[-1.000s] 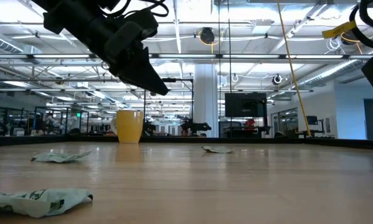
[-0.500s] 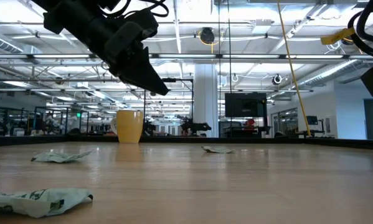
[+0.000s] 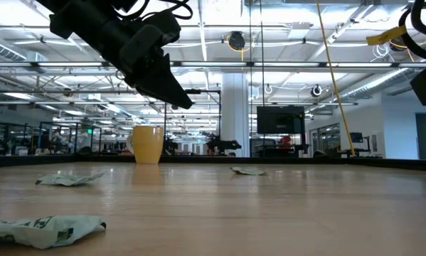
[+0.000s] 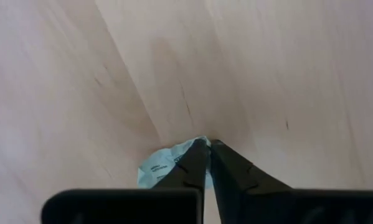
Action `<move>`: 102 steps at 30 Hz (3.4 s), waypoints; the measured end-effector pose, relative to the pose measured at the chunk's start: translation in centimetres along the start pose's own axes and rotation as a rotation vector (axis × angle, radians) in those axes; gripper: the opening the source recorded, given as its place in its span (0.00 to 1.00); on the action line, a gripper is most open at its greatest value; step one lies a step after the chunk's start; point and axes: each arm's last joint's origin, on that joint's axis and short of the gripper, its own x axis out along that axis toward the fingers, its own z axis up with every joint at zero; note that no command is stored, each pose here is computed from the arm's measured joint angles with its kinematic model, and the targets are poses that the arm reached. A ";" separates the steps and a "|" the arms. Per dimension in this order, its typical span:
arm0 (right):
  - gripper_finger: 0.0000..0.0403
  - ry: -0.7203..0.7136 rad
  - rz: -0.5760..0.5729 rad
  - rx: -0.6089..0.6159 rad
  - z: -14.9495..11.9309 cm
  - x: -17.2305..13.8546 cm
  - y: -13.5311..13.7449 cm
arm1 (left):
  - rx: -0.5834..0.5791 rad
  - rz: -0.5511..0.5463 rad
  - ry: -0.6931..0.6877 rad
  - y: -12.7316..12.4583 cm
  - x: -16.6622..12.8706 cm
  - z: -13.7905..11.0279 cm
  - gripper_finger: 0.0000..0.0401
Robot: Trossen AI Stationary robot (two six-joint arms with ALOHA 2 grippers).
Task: Pick and place Stevia / Truvia into bins
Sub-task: Put the stevia packet into the transparent container
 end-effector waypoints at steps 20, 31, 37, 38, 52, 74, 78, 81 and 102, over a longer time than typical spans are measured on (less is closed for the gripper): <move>0.01 -0.791 0.307 -0.338 8.5 -3.0 2.7 | 0.000 0.000 -0.001 0.0 0.0 0.0 0.12; 0.01 -1.134 -0.074 -0.310 14.4 -5.2 -2.0 | -0.007 -0.005 -0.025 0.0 0.0 0.3 0.12; 0.00 -1.215 -0.250 -0.201 16.1 -5.1 -3.5 | -0.043 -0.025 -0.131 -0.2 -0.1 1.3 0.12; 0.00 -1.229 -0.254 -0.199 16.4 -5.0 -3.6 | -0.054 -0.028 -0.148 -0.2 -0.1 1.5 0.12; 0.00 -1.317 -0.384 -0.303 18.6 -1.5 -3.2 | -0.108 -0.001 -0.167 0.9 0.2 1.9 0.12; 0.00 -1.410 -0.422 -0.308 19.5 -2.3 -4.0 | -0.290 0.052 -0.248 4.0 0.7 3.0 0.58; 0.00 -1.439 -0.415 -0.295 19.5 -2.6 -3.9 | -0.292 0.062 -0.248 4.3 0.8 3.0 0.58; 0.00 -1.449 -0.417 -0.295 19.5 -2.7 -3.9 | -0.276 0.064 -0.247 4.3 0.8 3.0 0.58; 0.00 -1.487 -0.268 -0.337 19.5 -2.9 -3.5 | -0.249 0.036 -0.238 4.1 0.8 3.0 0.03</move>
